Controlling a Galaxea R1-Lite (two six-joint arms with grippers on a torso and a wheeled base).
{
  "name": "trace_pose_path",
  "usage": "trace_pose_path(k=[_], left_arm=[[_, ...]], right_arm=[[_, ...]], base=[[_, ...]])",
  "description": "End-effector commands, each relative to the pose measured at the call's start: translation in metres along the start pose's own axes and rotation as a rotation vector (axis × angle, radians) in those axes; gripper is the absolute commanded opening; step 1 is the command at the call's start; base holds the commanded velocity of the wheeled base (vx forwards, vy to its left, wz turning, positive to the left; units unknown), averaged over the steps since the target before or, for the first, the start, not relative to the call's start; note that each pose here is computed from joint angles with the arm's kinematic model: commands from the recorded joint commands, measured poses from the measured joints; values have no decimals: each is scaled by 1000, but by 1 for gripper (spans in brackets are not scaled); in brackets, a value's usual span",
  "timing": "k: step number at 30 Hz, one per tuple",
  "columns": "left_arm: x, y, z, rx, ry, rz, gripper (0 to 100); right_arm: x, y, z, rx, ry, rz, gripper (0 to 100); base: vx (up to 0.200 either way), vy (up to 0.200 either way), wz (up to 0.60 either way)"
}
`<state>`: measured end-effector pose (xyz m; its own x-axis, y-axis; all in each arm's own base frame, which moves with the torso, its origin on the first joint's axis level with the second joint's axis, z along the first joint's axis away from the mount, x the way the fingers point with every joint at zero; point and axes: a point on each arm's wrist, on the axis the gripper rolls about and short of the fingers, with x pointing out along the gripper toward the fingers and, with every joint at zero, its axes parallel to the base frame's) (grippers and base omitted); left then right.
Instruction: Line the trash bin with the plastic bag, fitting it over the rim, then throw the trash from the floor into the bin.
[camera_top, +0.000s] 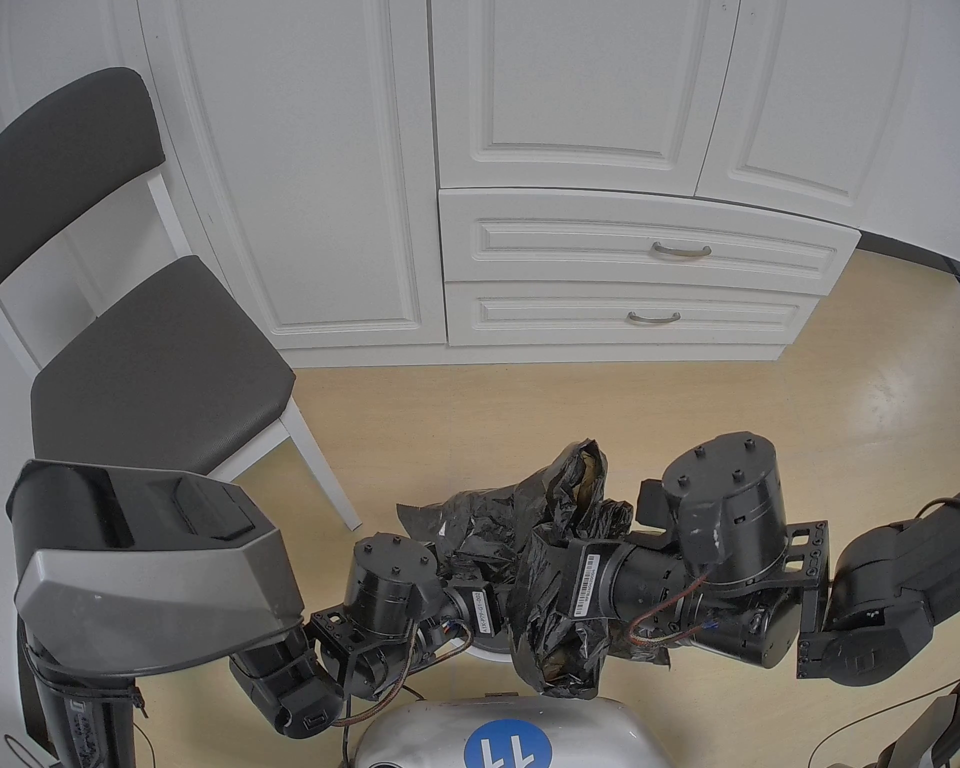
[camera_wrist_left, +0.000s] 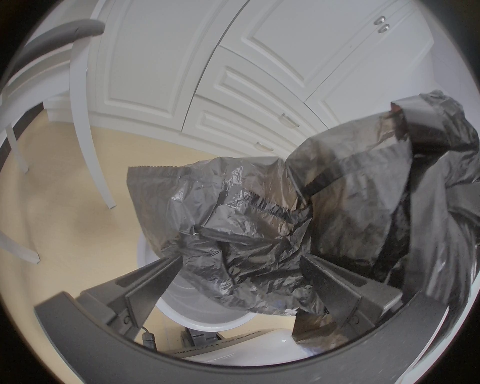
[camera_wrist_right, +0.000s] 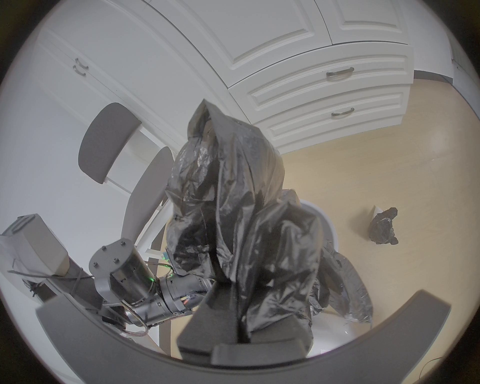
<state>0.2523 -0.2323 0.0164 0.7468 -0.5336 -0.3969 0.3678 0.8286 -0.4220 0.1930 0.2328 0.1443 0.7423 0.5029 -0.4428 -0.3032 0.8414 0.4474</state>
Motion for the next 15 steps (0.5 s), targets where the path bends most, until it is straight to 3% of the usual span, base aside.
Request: trace_pose_path(k=[1,10,15], left_arm=[[12,6,-14,-21,47,8,100],[38,16,-32,-48,95,1,100],[41,10,-31,-58,88,-17,100]], right_arm=[[2,1,0,-1,0,1,0],[17,4,-1,-3,9,-13,0],[14,7,2,-3,1,-3,0]], base=[[0,0,0],[0,0,0],[0,0,0]])
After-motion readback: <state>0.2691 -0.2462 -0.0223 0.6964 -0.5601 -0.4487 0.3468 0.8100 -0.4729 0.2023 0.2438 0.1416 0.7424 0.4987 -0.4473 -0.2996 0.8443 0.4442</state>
